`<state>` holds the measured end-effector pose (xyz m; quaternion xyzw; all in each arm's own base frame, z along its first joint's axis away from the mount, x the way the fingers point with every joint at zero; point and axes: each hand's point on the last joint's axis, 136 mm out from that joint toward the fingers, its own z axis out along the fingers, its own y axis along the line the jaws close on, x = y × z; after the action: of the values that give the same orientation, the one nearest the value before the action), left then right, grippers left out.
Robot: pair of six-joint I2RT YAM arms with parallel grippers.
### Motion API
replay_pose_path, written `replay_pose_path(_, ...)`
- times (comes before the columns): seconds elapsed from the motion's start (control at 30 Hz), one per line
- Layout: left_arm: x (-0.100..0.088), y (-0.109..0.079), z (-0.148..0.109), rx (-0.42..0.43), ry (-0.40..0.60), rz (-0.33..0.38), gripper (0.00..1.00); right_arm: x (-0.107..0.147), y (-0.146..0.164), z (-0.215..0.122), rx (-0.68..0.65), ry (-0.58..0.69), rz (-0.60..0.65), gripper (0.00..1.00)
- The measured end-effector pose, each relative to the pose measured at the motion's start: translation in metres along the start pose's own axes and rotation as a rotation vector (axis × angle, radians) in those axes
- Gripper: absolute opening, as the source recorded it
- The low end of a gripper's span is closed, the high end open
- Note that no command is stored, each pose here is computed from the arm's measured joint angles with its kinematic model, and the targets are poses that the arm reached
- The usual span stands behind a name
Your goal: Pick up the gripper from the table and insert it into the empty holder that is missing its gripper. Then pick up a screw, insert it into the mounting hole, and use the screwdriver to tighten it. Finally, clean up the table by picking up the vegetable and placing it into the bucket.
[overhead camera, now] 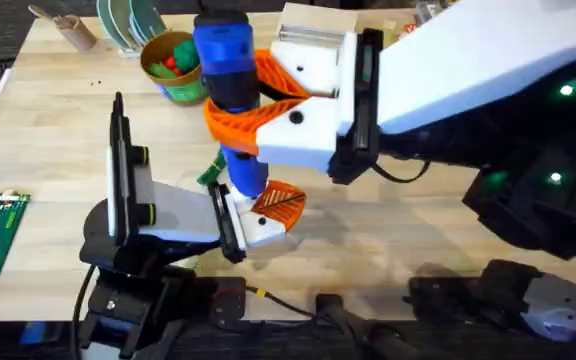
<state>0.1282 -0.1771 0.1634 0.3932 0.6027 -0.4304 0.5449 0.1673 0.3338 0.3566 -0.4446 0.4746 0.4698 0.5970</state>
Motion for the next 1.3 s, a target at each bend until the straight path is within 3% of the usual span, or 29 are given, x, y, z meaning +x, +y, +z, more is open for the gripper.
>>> replay_pose_path(0.77, 0.001, 0.000, 0.000, 0.000, 0.002, -0.007, 0.003, 0.005, -0.001, 0.002, -0.002, 0.010, 0.020, 0.088)
replay_pose_path(0.9, 0.000, 0.000, 0.000, 0.000, 0.000, -0.003, 0.003, -0.011, -0.004, 0.000, 0.006, -0.054, -0.018, 0.086)
replay_pose_path(1.13, 0.000, 0.000, 0.000, 0.000, 0.000, -0.003, 0.003, -0.080, -0.031, -0.036, 0.121, -0.268, -0.201, 0.081)
replay_pose_path(1.2, 0.000, 0.000, 0.000, 0.000, 0.000, -0.003, 0.003, -0.082, -0.043, -0.045, 0.167, -0.260, -0.225, 0.081)
replay_pose_path(1.3, 0.000, 0.000, 0.000, 0.000, 0.000, -0.003, 0.003, -0.057, -0.071, -0.052, 0.252, -0.142, -0.253, 0.079)
